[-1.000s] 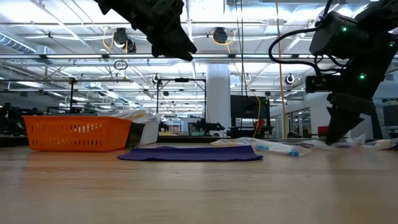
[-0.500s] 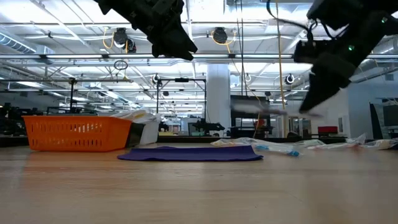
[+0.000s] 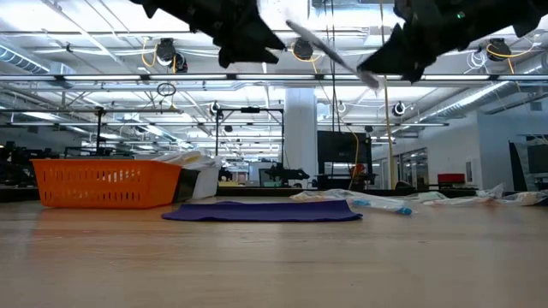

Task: Pick & Place Toothbrushes
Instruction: Put the violet toothbrush into the black bin

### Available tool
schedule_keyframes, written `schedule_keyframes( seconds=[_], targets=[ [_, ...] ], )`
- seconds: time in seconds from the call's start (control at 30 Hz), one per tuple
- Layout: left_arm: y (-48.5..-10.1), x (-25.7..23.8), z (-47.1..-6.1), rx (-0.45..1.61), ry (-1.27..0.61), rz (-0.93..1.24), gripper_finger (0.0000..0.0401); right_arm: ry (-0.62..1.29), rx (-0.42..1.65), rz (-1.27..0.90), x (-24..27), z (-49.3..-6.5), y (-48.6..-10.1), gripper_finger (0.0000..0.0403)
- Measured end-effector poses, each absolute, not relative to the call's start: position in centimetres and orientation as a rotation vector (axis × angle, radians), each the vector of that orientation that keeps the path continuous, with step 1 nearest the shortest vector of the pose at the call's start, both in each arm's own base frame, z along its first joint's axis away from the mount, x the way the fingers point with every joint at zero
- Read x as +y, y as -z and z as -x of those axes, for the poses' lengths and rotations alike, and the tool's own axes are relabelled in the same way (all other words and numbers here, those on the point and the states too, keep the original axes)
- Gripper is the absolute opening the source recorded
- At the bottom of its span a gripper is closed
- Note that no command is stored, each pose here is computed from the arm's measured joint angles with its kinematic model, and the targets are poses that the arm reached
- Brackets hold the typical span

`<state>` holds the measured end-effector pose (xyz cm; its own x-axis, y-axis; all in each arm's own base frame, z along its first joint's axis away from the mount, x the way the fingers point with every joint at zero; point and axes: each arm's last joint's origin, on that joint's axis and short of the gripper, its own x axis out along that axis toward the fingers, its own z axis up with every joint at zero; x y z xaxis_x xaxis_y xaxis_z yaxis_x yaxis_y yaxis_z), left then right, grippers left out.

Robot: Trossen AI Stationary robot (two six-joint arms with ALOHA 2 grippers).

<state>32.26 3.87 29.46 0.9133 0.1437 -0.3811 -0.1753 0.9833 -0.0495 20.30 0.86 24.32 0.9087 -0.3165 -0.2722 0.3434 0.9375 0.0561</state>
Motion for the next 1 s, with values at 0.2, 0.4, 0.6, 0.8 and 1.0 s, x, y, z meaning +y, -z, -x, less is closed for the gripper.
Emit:
schedule_keyframes(
  seconds=[0.2, 0.4, 0.6, 0.8, 1.0],
  targets=[
    [-30.8, 3.0, -32.8, 0.237, -0.131, 0.056, 0.02, 0.329, 0.167, -0.073, 0.9, -20.6, -25.3, 0.0],
    [-32.2, 2.4, -33.1, 0.1, -0.107, 0.048, 0.02, 0.303, 0.075, -0.057, 1.0, -21.2, -26.0, 0.0],
    [-32.7, 2.2, -33.1, 0.047, -0.101, 0.048, 0.02, 0.284, 0.053, -0.046, 1.2, -22.0, -25.8, 0.0],
    [-32.9, 2.2, -33.1, 0.019, -0.099, 0.048, 0.02, 0.282, 0.028, -0.049, 1.3, -22.7, -25.5, 0.0],
    [-32.9, 2.2, -33.1, 0.018, -0.099, 0.048, 0.0149, 0.282, 0.025, -0.038, 1.4, -23.1, -25.3, 0.0]
  ],
)
